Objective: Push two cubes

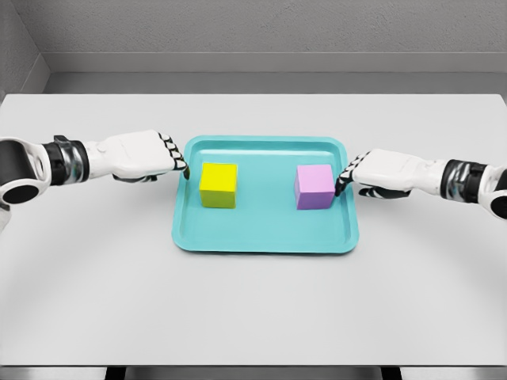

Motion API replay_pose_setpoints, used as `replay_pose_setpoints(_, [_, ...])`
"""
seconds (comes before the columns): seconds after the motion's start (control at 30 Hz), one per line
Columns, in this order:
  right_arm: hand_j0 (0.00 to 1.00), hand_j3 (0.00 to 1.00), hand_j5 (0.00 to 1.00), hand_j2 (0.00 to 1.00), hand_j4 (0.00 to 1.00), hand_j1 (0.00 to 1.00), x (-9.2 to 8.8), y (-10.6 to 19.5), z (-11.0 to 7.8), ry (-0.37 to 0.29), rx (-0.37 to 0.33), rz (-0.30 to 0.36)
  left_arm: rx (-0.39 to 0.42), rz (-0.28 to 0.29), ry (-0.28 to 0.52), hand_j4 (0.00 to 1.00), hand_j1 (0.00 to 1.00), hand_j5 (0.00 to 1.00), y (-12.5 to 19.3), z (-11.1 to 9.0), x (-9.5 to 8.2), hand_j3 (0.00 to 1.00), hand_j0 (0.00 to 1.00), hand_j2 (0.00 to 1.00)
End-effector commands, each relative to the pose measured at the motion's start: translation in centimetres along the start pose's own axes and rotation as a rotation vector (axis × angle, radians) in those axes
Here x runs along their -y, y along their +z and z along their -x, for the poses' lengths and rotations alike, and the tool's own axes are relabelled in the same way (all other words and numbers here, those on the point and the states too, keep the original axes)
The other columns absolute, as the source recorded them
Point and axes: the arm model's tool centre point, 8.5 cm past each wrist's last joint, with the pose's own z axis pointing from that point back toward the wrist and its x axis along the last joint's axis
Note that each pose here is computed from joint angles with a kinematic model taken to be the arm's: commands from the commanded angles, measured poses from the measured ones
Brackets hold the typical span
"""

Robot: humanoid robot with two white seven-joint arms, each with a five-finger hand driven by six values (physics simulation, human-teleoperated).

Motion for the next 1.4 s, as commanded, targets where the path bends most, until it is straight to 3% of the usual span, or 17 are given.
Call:
replay_pose_setpoints(0.0, [0.59, 0.59, 0.59, 0.59, 0.59, 0.59, 0.1, -0.1, -0.1, -0.003, 0.004, 0.005, -0.003, 0.009, 0.008, 0.69, 0.69, 0.69, 0.0, 0.1, 0.2, 0.69, 0.69, 0.69])
replay_pose_setpoints(0.43, [0.59, 0.59, 0.59, 0.59, 0.59, 0.59, 0.0, -1.6, -0.8, -0.002, 0.020, 0.008, 0.014, 0.006, 0.022, 0.68, 0.68, 0.68, -1.1, -0.4, 0.0, 0.68, 0.68, 0.68])
replay_pose_setpoints(0.73, [0.59, 0.59, 0.59, 0.59, 0.59, 0.59, -0.8, -1.3, 0.4, -0.018, -0.017, -0.016, 0.039, -0.008, 0.034, 0.68, 0.68, 0.68, -2.5, -1.2, -0.4, 0.68, 0.68, 0.68])
replay_pose_setpoints(1.37, [0.59, 0.59, 0.59, 0.59, 0.59, 0.59, 1.1, -3.1, -1.7, 0.028, 0.042, 0.027, 0.060, -0.041, 0.024, 0.68, 0.68, 0.68, -3.8, -2.0, -1.7, 0.68, 0.68, 0.68])
